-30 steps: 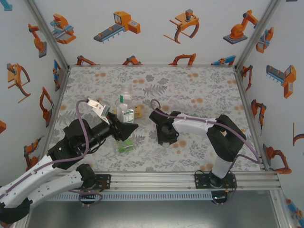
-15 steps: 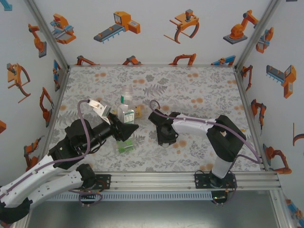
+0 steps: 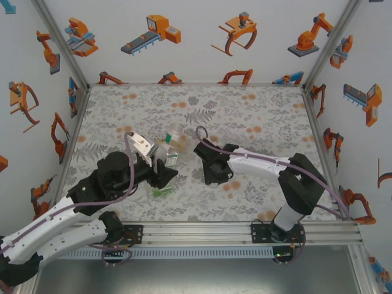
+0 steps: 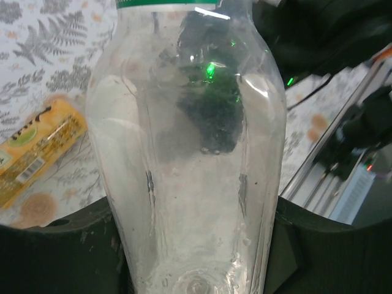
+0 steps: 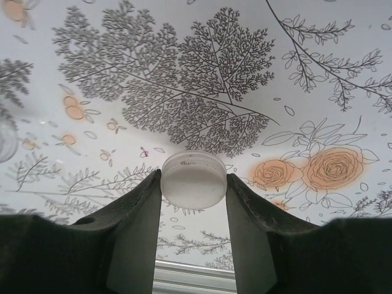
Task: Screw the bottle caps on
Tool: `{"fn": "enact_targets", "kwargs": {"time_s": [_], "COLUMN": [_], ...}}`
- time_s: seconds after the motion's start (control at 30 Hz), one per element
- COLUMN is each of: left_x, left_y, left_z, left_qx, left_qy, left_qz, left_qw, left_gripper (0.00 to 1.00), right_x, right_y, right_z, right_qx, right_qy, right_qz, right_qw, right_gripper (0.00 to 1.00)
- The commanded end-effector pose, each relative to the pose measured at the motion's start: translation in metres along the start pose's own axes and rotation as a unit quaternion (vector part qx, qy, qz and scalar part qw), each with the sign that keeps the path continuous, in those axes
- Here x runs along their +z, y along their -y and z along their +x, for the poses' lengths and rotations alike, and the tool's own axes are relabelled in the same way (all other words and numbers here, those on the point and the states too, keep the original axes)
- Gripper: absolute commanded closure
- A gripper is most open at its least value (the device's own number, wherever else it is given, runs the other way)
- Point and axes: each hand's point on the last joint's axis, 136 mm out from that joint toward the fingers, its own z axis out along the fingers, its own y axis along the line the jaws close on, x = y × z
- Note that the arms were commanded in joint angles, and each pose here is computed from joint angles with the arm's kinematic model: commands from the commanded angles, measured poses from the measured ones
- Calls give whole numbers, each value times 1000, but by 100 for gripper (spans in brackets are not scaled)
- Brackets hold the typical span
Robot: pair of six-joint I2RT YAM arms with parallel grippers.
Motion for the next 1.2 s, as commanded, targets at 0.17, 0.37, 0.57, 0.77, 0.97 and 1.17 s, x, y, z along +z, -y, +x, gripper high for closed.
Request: {"fn": "enact_targets", "kwargs": {"time_s": [0.17, 0.37, 0.57, 0.77, 0.97, 1.17], "left_x": [-2, -2, -3, 1, 3, 2], "left_y": [8, 9, 19, 29, 37, 52], "left_z": [42, 65, 74, 81, 79, 60], "left_qx": [136, 208, 258, 301, 314, 305], "left_qy": [-99, -154, -165, -166, -176, -149], "left_qz": [44, 69, 112, 153, 183, 210], "left_qw": [985, 963, 945, 927, 915, 917], "left_gripper": [100, 100, 100, 100, 100, 100], "right_x": [-39, -71, -121, -185, -248, -298], "right_y": [-4, -1, -17, -32, -49, -60], "right_z": [-6, -13, -19, -7, 17, 32], "right_qx": [-44, -76, -154, -272, -369, -429], "right_qy": [31, 71, 165, 240, 286, 344], "right_qz": [-35, -51, -141, -226, -315, -373], "right_qw": [998, 993, 964, 904, 826, 747], "right_gripper": [65, 67, 68, 69, 69, 69]}}
